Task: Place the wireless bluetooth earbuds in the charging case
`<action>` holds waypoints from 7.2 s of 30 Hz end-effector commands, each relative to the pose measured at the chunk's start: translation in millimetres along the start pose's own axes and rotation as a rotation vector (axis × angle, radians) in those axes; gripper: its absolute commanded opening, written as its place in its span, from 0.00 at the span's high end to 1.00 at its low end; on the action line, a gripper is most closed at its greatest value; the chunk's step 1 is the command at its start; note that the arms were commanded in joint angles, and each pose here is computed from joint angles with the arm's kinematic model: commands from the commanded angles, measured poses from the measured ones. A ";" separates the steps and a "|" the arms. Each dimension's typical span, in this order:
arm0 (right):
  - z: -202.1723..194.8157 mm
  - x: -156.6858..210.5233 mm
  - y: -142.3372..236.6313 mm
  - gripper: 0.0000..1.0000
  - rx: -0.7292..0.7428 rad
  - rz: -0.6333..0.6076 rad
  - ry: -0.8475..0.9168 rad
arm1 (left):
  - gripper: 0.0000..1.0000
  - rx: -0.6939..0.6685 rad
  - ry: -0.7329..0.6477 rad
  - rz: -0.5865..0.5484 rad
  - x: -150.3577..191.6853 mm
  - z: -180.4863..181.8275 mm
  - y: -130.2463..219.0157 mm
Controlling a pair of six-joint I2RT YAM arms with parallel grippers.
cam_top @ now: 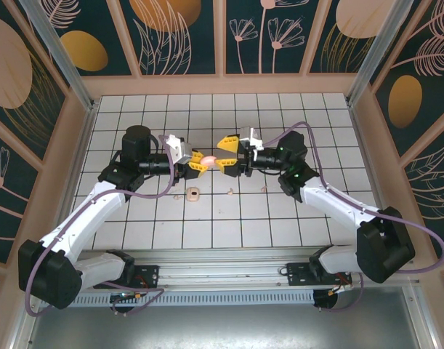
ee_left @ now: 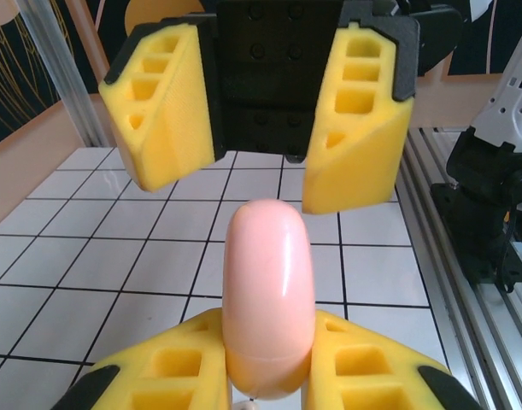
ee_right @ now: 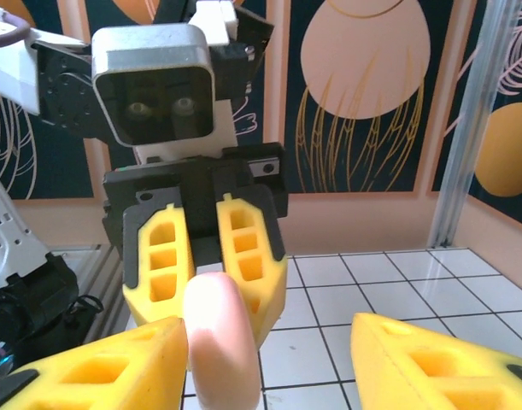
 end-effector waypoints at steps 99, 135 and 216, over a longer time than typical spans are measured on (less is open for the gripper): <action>-90.2 237.4 103.2 0.53 0.746 1.037 -1.132 | 0.84 -0.099 0.150 0.097 103.3 0.8 -26.2; -65.2 212.6 129.5 0.54 0.917 1.218 -1.143 | 0.84 -0.095 0.165 0.105 103.2 -0.9 -25.3; -94.7 144.3 73.2 0.78 0.943 0.556 -1.065 | 0.87 -0.310 0.108 -0.060 87.8 17.9 -38.8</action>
Point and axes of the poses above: each hand's point on the last joint's axis, 136 mm out from that joint toward the fingers, its own y axis back along the fingers, its own z axis along the line the jaws close on, x = y × z, the point moved 5 cm from there along y, back along the fingers, and after that the axes turned 1 degree about -y, right-handed, at the moved point
